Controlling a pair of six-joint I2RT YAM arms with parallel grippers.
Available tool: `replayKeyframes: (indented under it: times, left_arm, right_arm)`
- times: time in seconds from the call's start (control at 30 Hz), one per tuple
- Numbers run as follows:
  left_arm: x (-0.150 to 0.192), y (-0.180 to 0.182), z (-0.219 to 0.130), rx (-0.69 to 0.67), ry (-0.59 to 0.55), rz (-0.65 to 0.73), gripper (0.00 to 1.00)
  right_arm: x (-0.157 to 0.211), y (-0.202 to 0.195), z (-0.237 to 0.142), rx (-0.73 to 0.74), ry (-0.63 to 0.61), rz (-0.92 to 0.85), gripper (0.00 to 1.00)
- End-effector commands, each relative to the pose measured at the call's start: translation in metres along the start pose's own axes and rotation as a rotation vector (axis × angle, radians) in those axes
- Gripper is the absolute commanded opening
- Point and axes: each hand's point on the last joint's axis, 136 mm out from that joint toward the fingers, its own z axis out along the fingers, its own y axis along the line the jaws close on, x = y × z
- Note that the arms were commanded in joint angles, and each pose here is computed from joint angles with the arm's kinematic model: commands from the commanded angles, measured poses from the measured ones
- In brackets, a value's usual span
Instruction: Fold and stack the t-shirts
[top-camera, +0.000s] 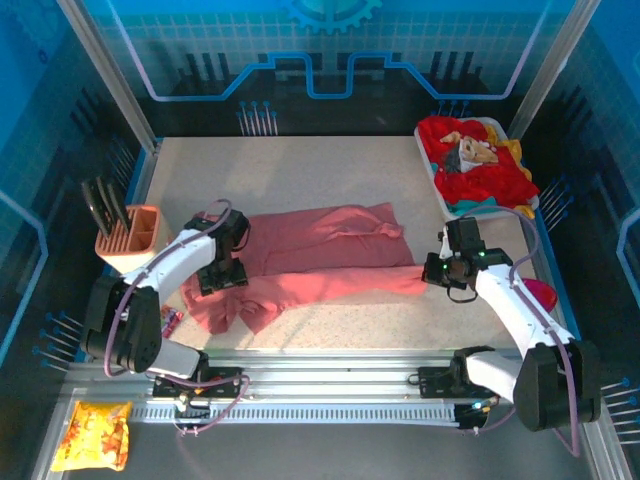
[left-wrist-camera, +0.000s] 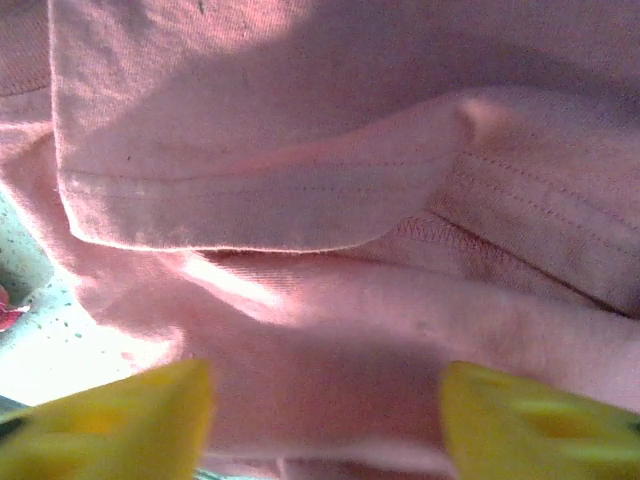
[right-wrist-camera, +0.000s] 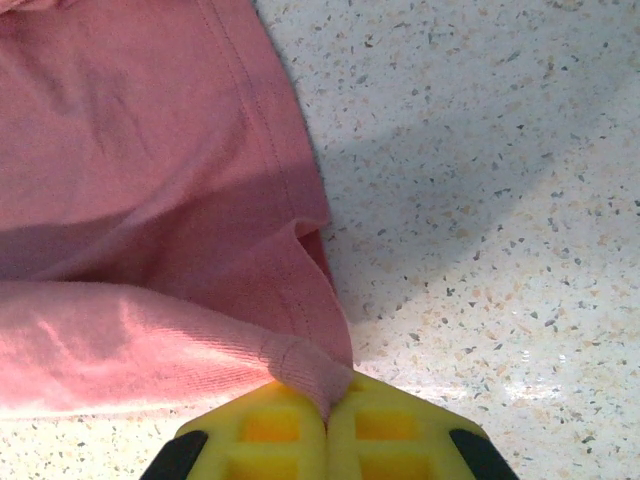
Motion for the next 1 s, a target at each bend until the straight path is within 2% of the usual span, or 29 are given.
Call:
replayKeyframes:
  times: [0.0, 0.07, 0.23, 0.43, 0.77, 0.97]
  left_arm:
    - [-0.012, -0.003, -0.024, 0.04, -0.047, 0.01, 0.78]
    - [-0.024, -0.002, -0.035, 0.03, -0.071, 0.015, 0.77]
    - [-0.074, -0.02, -0.057, 0.068, -0.171, 0.018, 0.65]
    - [-0.119, -0.047, -0.021, 0.101, -0.109, 0.007, 0.58]
    - [-0.142, -0.082, 0.034, 0.124, -0.008, 0.028, 0.55]
    - [-0.164, -0.104, 0.053, 0.141, 0.023, 0.045, 0.54]
  right_arm:
    - [-0.006, -0.001, -0.004, 0.001, -0.012, -0.002, 0.0]
    - [-0.008, -0.002, -0.004, -0.002, -0.018, 0.003, 0.0]
    - [-0.009, 0.0, -0.003, -0.014, -0.009, -0.001, 0.0]
    - [-0.008, 0.0, -0.001, -0.017, -0.012, 0.001, 0.0]
    - [-0.012, -0.003, 0.008, -0.007, -0.001, 0.014, 0.0]
    - [-0.019, -0.003, 0.01, 0.003, -0.01, 0.016, 0.0]
